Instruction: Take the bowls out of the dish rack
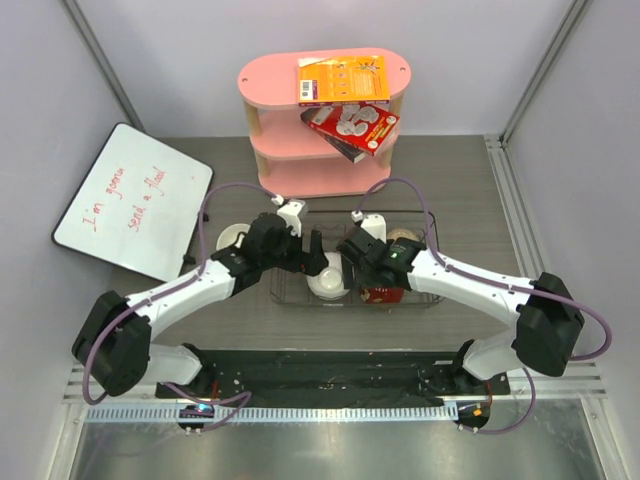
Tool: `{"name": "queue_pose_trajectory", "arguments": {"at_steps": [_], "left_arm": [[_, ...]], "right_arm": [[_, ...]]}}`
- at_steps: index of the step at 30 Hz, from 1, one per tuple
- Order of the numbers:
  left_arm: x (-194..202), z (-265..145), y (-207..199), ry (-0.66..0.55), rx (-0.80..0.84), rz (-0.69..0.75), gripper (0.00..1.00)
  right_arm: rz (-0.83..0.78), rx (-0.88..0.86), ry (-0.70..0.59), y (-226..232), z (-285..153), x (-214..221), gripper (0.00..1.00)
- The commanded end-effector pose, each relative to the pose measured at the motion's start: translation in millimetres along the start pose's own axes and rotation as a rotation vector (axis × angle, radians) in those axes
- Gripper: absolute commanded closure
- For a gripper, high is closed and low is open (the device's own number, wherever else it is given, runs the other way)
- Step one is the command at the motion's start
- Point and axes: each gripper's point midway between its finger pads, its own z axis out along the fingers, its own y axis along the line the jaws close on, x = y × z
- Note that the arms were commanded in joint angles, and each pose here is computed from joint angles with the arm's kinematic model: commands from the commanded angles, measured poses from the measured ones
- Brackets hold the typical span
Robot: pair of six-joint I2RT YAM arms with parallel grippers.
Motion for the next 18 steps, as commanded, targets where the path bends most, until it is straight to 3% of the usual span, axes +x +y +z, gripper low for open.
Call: {"name": "queue_pose_trajectory", "arguments": {"at_steps": [1, 18], "left_arm": [[7, 12, -8, -0.01, 0.062, -0.036, 0.05], [50, 25, -13, 0.16, 0.121, -0.104, 0.1]], "right_arm": [[0.065, -0.048, -0.042, 13, 3, -8, 0.23], [0.065, -0.058, -0.038, 10, 3, -3, 0.24]]}}
